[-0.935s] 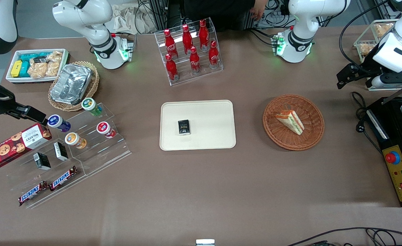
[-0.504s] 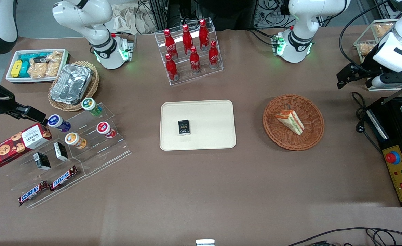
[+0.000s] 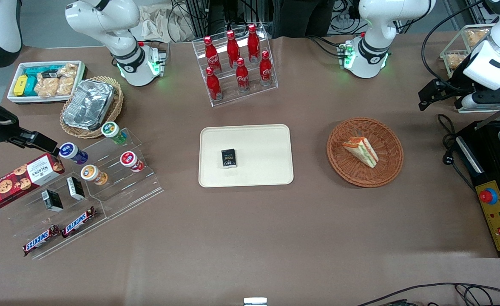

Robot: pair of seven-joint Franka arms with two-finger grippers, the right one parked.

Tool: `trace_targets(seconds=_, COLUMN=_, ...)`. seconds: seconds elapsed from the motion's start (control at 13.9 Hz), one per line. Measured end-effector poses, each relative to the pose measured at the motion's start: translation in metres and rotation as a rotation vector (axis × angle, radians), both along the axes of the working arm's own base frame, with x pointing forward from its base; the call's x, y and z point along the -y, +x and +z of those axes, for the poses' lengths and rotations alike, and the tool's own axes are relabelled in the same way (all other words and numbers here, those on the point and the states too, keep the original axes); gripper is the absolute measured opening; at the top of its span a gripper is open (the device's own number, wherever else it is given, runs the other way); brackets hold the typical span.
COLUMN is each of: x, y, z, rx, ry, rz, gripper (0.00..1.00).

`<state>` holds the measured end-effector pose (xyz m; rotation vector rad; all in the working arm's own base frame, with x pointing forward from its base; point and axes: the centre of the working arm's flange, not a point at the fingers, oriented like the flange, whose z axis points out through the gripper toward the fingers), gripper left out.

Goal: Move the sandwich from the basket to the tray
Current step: 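Move the left gripper over the wrapped sandwich in the wicker basket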

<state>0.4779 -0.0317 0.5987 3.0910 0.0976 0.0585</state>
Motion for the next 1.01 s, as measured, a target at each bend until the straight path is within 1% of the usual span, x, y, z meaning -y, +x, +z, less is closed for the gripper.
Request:
trace_targets(seconds=0.14, x=0.002, y=0.000, z=0.000, rx=-0.004, ry=0.002, rz=0.068, gripper=1.00)
trace_targets(seconds=0.36, x=0.017, y=-0.001, z=-0.001, rx=-0.013, ry=0.005, rz=0.223, gripper=1.00)
trace_targets(seconds=0.72, x=0.035, y=0.000, z=-0.007, rx=-0.037, ry=-0.001, rz=0.477, gripper=1.00)
trace_targets(seconds=0.86, x=0.035, y=0.002, z=-0.012, rx=-0.048, ry=-0.001, rz=0.548, gripper=1.00)
trace_targets(seconds=1.01, x=0.035, y=0.005, z=-0.022, rx=-0.072, ry=0.005, rz=0.631, gripper=1.00)
